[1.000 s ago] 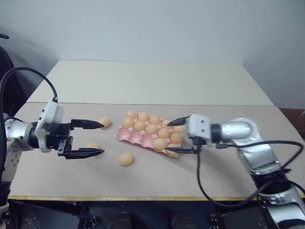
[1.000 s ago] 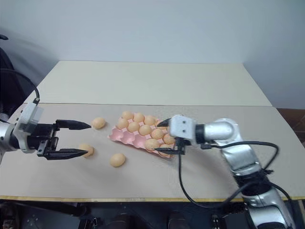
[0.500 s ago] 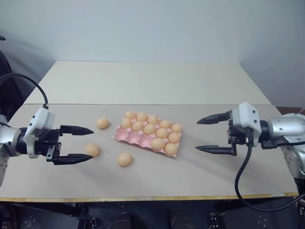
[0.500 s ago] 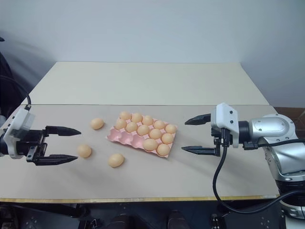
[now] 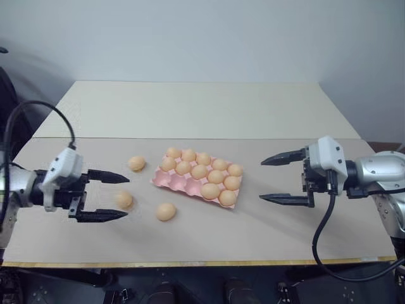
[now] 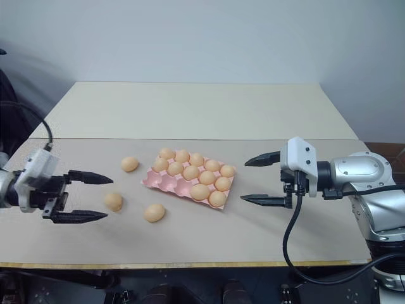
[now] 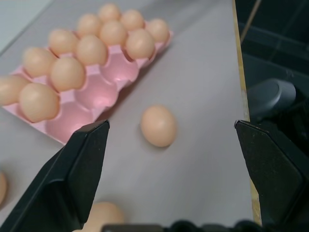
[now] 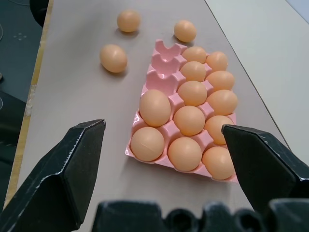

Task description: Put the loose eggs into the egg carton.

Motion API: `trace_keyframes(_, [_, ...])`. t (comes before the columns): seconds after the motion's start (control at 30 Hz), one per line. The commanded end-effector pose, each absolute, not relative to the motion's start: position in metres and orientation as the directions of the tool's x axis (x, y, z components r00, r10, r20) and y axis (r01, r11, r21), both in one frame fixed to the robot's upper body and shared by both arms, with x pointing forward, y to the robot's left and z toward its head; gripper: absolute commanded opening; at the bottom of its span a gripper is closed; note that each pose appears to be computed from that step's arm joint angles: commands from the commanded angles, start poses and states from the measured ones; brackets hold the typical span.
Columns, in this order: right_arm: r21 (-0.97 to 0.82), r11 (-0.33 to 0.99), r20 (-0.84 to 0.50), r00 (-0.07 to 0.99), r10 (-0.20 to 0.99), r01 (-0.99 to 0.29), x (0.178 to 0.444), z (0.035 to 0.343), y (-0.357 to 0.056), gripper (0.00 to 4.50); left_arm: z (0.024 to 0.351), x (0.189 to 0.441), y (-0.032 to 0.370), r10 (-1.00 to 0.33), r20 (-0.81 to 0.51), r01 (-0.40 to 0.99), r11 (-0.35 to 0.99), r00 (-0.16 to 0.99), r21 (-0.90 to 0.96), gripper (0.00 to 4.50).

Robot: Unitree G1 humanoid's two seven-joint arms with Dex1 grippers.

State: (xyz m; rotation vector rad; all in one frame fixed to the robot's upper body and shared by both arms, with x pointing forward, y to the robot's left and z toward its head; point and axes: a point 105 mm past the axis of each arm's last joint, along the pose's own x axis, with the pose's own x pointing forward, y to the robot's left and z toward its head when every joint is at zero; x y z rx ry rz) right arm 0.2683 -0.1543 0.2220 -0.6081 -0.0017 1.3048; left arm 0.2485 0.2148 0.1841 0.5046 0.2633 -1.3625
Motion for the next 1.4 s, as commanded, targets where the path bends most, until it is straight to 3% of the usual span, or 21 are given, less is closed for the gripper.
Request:
trace_keyframes(0.03, [-0.47,0.102,-0.313,0.274,0.909,-0.877,0.262,0.234,-0.15,4.47,0.166,0.258,0.19,-0.845,-0.501,0.966,0.067,0.189,0.252,4.5])
trace_keyframes(0.33, [-0.481,0.079,-0.33,0.264,0.906,-0.873,0.253,0.239,-0.148,4.47,0.116,0.281,0.17,-0.777,-0.591,0.956,0.044,0.215,0.29,4.5])
trace_keyframes(0.53, [-0.481,0.07,-0.337,0.258,0.905,-0.874,0.248,0.241,-0.148,4.47,0.099,0.296,0.159,-0.756,-0.606,0.947,0.055,0.247,0.317,4.5])
trace_keyframes(0.63, [-0.481,0.073,-0.337,0.261,0.904,-0.873,0.247,0.241,-0.148,4.5,0.1,0.299,0.154,-0.77,-0.585,0.943,0.065,0.255,0.326,3.92])
trace_keyframes(0.8, [-0.481,0.079,-0.336,0.267,0.903,-0.873,0.246,0.241,-0.149,4.5,0.111,0.298,0.158,-0.787,-0.563,0.942,0.066,0.252,0.33,2.27])
trace_keyframes(0.87, [-0.481,0.081,-0.333,0.268,0.904,-0.873,0.246,0.241,-0.149,4.5,0.12,0.296,0.162,-0.792,-0.559,0.94,0.054,0.245,0.336,1.84])
trace_keyframes(1.13, [-0.492,0.099,-0.313,0.282,0.907,-0.865,0.248,0.243,-0.148,4.5,0.178,0.302,0.135,-0.928,-0.303,0.927,0.096,0.215,0.364,1.84])
trace_keyframes(1.4, [-0.504,0.108,-0.307,0.295,0.905,-0.857,0.247,0.244,-0.148,4.5,0.162,0.333,0.097,-0.911,-0.325,0.896,0.095,0.255,0.434,1.84])
